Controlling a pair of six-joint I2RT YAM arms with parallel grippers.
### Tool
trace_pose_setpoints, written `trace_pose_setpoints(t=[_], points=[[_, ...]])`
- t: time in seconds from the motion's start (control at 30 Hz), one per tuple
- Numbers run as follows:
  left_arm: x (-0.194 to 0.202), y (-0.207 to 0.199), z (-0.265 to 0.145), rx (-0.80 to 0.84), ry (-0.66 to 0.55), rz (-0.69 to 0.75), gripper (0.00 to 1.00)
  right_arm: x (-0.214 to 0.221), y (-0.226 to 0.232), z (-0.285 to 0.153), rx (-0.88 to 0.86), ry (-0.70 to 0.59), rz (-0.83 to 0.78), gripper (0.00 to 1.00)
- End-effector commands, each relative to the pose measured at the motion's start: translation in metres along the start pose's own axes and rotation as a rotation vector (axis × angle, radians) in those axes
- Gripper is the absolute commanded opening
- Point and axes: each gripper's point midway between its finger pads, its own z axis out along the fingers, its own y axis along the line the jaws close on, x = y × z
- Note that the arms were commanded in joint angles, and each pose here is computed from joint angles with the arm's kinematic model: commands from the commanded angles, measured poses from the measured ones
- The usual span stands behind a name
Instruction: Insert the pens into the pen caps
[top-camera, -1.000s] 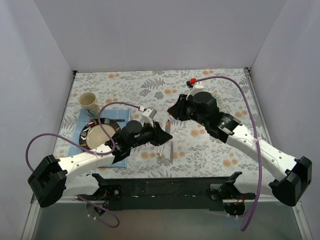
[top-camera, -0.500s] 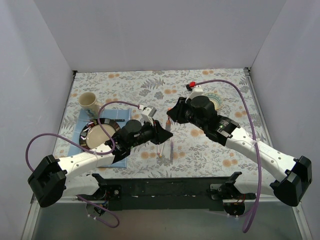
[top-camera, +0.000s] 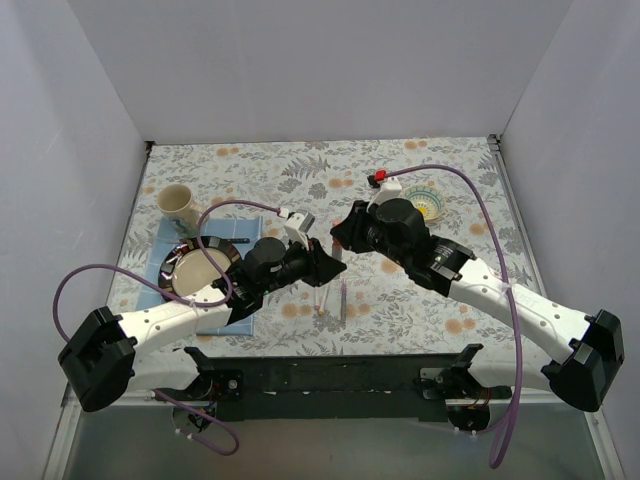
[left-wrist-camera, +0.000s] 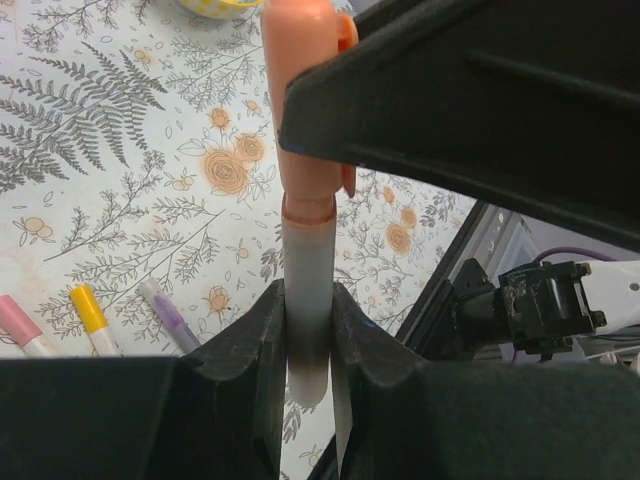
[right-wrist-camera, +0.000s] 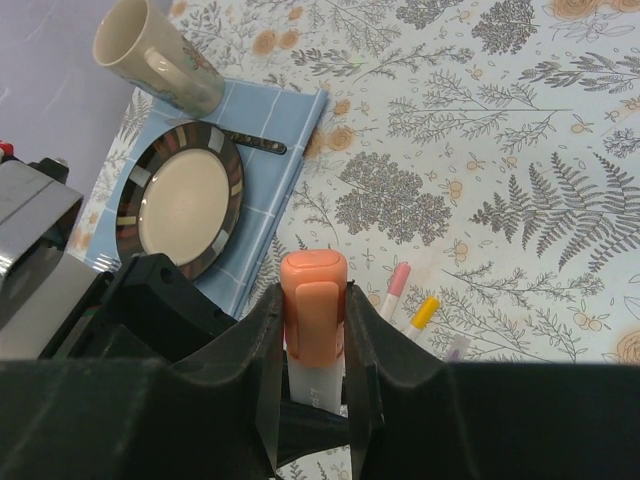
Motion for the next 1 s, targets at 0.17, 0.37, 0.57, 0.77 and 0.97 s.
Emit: trace_pose_setpoints(t=[0.17,0.37,0.57,0.77,0.97], points=[[-0.043,-0.006,0.003,-0.038,-0.147,0.04,0.0,0.014,0.003,-0.006,0.041,-0.018,0.005,0.01],[-0.056,-0.014,0.003,-0.015,-0.18,0.058,0.0,0.03,0.011,-0.008,-0.007,0.003,-0.013,0.01],[-0.072,-0.025,0.0,0.023,-0.231,0.108,0.0,0.061,0.018,-0.012,-0.094,0.075,-0.004,0.01],[-0.088,-0.02,0.005,-0.019,-0.279,0.132,0.0,0.094,0.02,-0.013,-0.113,0.151,-0.003,0.01],[-0.107,-0.012,0.01,-0.088,-0.33,0.162,0.0,0.133,0.02,-0.016,-0.108,0.218,0.02,0.01]])
